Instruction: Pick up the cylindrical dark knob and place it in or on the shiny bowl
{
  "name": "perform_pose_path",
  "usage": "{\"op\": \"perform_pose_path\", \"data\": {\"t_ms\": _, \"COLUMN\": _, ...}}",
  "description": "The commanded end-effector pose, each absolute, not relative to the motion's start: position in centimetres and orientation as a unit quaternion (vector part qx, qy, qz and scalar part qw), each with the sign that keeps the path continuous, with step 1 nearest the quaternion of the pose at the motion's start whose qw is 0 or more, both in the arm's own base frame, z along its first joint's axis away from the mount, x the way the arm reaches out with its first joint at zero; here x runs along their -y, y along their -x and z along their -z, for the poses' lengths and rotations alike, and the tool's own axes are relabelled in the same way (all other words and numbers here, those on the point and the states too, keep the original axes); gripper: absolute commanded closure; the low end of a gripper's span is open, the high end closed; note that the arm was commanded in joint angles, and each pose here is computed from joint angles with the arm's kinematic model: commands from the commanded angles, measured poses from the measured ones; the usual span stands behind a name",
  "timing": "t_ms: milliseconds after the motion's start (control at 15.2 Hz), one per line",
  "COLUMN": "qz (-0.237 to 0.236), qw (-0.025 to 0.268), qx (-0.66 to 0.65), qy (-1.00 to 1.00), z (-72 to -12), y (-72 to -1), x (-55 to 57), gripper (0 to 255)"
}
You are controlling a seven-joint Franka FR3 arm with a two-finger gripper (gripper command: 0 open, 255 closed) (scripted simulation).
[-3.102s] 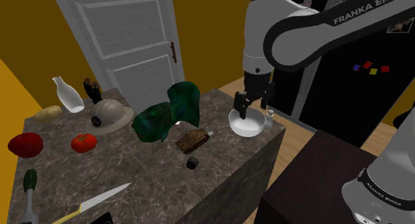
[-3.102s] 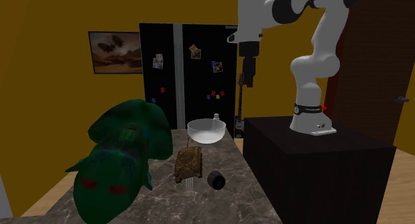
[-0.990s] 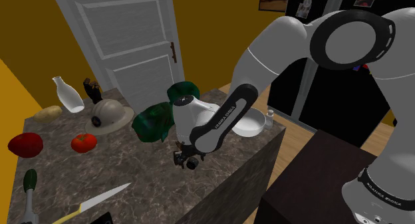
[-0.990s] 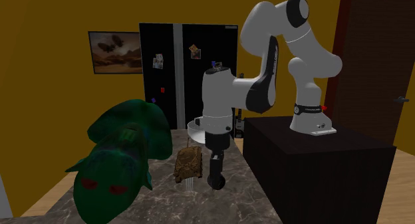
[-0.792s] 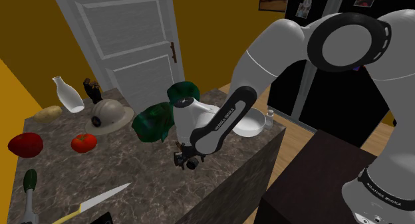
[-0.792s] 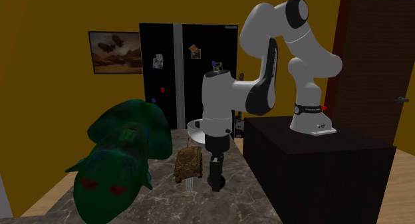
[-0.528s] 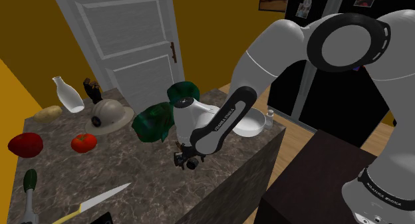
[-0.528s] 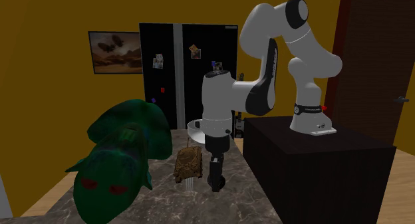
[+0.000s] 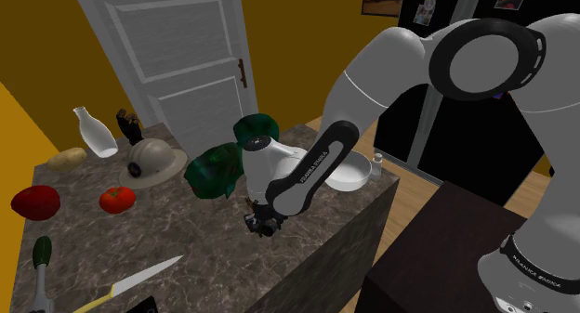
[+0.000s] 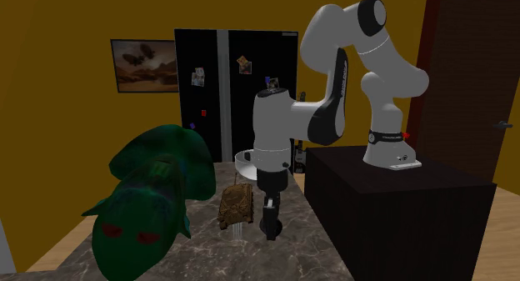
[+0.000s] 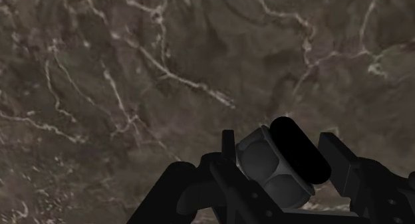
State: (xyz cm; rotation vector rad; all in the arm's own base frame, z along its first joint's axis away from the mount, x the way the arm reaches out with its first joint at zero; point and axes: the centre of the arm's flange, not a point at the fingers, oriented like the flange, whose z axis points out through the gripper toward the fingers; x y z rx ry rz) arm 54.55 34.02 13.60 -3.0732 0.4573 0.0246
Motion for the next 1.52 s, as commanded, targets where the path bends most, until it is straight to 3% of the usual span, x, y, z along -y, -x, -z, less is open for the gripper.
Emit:
{"op": "perform_pose_path", "data": {"t_ms": 0, "qz": -0.008, "qw": 0.017, "qx": -0.147, "qy": 0.989, "z": -13.6, "y": -54.6, "x": -34.0, "gripper": 255}}
{"op": "perform_pose_path", "data": {"t_ms": 1452, "qz": -0.008, "qw": 0.017, "qx": -0.147, "qy": 0.989, "z": -23.6, "y": -54.6, "x": -34.0, "gripper": 255}}
